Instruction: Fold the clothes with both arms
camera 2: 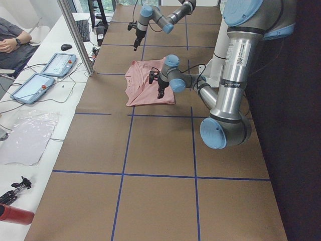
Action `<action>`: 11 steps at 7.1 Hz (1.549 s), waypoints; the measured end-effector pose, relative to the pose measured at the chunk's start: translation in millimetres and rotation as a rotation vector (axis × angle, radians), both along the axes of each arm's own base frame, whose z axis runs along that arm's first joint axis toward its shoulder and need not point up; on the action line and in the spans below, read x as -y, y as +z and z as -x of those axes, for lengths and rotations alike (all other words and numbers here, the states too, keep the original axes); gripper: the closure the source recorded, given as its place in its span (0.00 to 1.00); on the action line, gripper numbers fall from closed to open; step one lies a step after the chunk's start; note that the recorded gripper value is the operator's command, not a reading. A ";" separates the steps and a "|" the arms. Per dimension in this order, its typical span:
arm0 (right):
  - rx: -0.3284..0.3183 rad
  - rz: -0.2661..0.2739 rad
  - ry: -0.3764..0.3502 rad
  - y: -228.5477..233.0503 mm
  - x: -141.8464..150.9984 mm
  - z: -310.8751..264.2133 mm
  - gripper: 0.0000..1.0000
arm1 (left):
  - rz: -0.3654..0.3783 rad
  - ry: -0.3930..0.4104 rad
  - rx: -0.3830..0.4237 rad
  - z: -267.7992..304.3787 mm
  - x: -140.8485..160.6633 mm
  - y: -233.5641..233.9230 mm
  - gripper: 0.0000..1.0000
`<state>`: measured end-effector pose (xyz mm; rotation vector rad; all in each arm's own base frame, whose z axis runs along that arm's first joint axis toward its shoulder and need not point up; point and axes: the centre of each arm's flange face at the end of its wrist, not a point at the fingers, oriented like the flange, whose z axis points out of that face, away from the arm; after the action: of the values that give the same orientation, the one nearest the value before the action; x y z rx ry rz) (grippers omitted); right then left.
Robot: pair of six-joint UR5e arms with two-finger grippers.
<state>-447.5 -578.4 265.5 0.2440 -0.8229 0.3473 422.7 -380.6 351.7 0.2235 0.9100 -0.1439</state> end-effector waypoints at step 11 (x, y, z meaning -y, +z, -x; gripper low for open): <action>-0.016 0.006 0.004 14.2 -4.0 -3.5 0.00 | 0.054 0.086 0.050 -10.3 -70.1 36.4 0.66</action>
<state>-444.0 -574.4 279.7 0.2425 -0.8057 0.3509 433.0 -310.5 388.2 0.1371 0.8636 -0.0822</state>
